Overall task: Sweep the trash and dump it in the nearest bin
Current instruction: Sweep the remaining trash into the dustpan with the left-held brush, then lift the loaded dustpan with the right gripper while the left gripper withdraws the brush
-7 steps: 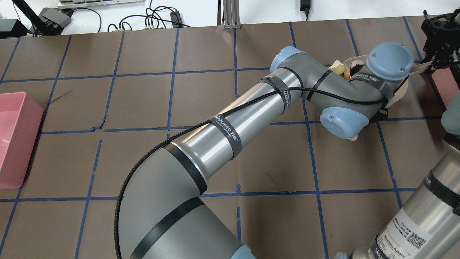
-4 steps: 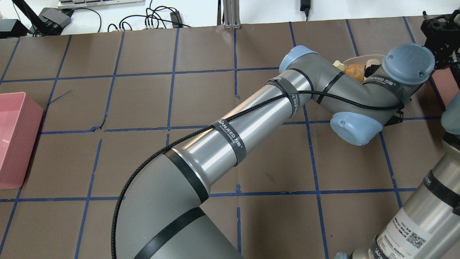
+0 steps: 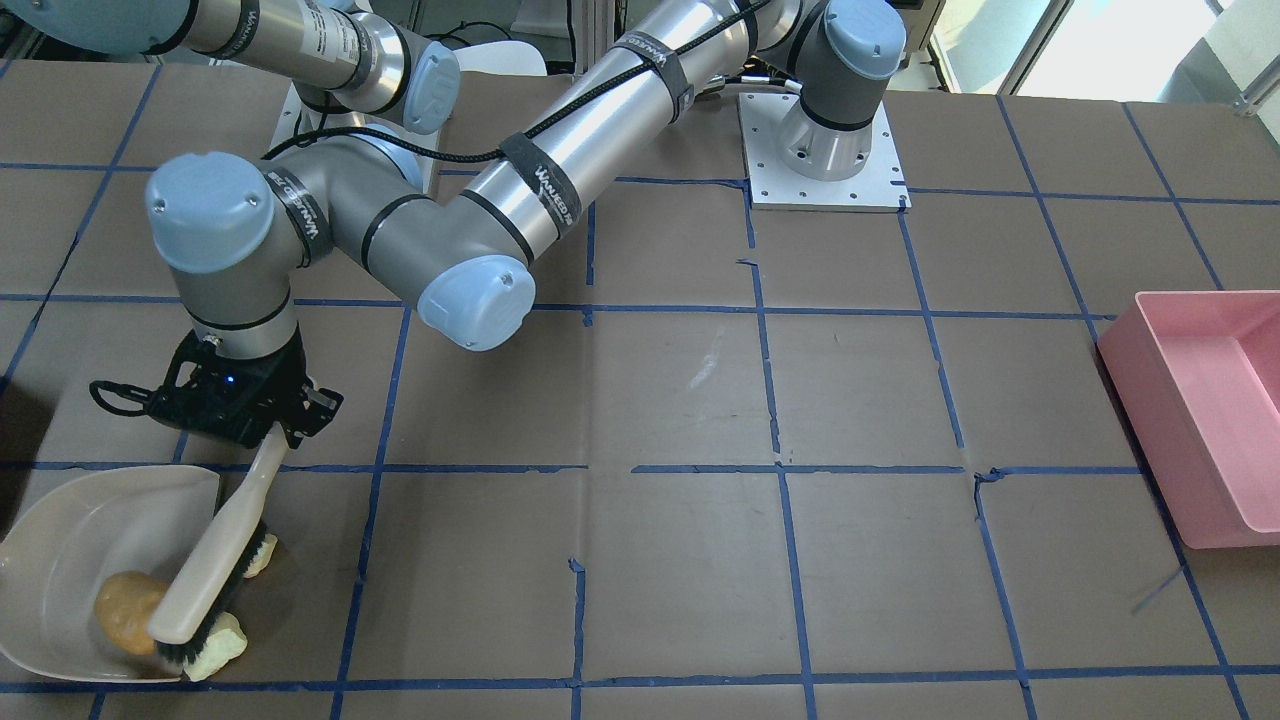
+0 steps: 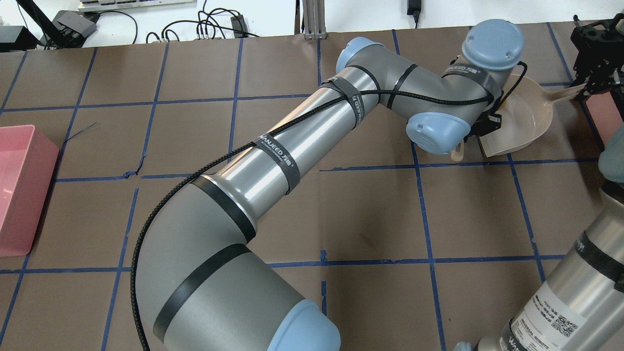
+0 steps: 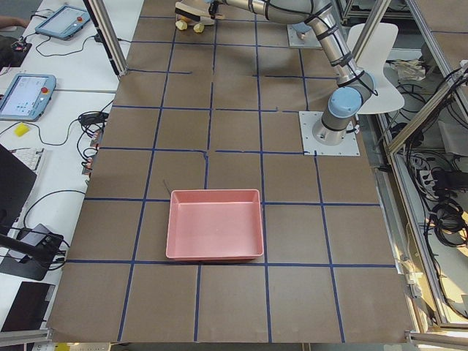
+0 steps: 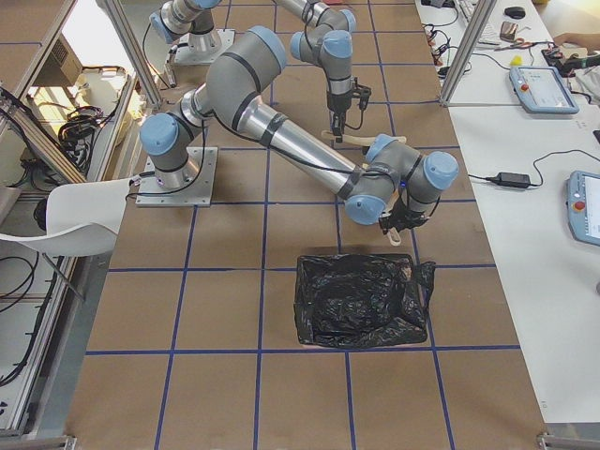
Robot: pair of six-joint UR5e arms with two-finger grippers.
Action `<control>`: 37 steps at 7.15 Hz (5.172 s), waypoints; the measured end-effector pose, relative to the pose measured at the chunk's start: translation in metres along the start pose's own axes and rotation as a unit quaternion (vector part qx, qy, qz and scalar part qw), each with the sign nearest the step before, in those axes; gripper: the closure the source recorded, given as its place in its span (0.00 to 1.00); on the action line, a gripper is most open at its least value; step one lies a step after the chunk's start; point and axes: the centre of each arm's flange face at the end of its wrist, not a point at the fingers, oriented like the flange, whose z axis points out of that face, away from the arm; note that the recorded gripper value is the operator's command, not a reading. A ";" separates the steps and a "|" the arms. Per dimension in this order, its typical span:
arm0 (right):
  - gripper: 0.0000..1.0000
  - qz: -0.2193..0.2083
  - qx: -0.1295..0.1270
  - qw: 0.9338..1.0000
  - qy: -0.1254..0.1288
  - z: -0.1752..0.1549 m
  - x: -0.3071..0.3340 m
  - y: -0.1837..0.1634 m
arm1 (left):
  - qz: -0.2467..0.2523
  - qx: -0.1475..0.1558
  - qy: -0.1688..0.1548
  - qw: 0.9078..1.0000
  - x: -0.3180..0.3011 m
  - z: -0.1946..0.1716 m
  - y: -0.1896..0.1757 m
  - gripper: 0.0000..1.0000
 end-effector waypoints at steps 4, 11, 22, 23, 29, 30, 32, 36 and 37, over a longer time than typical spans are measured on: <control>1.00 -0.006 0.000 1.000 -0.001 0.003 0.002 -0.009 | -0.084 -0.021 -0.018 0.996 -0.052 0.048 -0.031 0.98; 1.00 -0.014 -0.001 1.000 -0.001 0.004 0.007 -0.023 | -0.109 -0.047 0.005 0.993 -0.002 0.064 0.005 0.98; 1.00 -0.025 0.027 0.999 -0.001 0.015 0.015 -0.049 | -0.027 -0.012 0.036 0.999 0.090 0.009 0.052 0.97; 1.00 -0.024 0.031 0.999 0.001 0.015 0.015 -0.048 | -0.010 -0.013 0.032 0.999 0.089 -0.002 0.057 0.97; 1.00 0.066 0.185 0.980 0.037 -0.013 -0.040 0.031 | -0.062 -0.055 -0.018 0.996 -0.068 -0.082 0.050 0.96; 1.00 0.085 0.224 0.970 0.047 -0.037 -0.057 0.036 | -0.083 -0.069 -0.029 0.994 -0.093 -0.084 0.056 0.96; 1.00 0.135 0.266 0.952 0.070 -0.072 -0.096 0.068 | -0.131 -0.101 -0.050 0.985 -0.135 -0.081 0.092 0.96; 1.00 0.308 0.247 0.911 0.117 -0.114 -0.268 0.241 | -0.190 -0.152 -0.086 0.966 -0.182 -0.085 0.213 0.97; 1.00 0.341 0.224 0.905 0.120 -0.119 -0.306 0.282 | -0.199 -0.161 -0.092 0.962 -0.189 -0.082 0.238 0.97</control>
